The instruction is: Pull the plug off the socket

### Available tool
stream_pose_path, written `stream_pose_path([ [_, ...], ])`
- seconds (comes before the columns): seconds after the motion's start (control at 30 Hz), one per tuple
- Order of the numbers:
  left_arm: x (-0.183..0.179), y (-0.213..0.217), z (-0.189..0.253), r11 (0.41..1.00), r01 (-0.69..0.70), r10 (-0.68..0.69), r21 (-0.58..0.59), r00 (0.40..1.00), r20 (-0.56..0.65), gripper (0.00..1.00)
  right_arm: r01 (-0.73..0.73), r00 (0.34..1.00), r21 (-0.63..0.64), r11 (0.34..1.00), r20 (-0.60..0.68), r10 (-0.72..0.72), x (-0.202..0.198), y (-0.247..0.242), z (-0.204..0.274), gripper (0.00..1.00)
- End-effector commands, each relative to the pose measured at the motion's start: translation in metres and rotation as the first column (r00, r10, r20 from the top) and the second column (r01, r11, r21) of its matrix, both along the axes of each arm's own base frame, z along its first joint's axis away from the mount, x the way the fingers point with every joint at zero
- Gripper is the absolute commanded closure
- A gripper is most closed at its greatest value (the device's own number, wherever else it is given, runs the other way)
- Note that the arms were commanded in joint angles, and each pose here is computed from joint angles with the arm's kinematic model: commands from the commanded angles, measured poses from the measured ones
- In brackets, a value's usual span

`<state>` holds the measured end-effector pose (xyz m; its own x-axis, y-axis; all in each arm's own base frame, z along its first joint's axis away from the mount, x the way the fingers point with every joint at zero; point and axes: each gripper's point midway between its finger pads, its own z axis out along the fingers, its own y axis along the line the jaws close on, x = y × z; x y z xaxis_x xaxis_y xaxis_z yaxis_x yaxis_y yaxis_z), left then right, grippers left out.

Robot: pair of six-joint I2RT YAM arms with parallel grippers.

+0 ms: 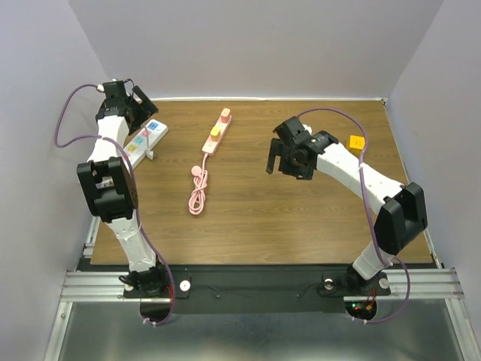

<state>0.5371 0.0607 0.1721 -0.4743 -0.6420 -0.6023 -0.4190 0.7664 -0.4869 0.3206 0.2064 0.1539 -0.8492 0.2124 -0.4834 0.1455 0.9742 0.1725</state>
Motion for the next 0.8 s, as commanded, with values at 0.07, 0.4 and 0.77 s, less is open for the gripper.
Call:
stream_pose_path([
  [0.07,-0.005,0.007,0.128,0.984,-0.067,0.021,0.164,0.963,0.269,0.01,-0.038,0.999,0.024,0.999,0.033,0.037,0.013,0.014,0.010,0.00],
  [0.4,-0.036,-0.003,0.189,0.901,-0.272,0.177,0.339,0.942,0.287,0.01,-0.034,0.999,0.029,0.999,0.031,0.033,0.018,0.017,0.009,0.00],
  [0.77,-0.004,-0.151,0.073,0.866,0.422,-0.443,0.270,0.897,0.020,0.10,-0.062,0.997,0.022,0.998,0.054,0.061,0.023,0.019,0.017,0.00],
])
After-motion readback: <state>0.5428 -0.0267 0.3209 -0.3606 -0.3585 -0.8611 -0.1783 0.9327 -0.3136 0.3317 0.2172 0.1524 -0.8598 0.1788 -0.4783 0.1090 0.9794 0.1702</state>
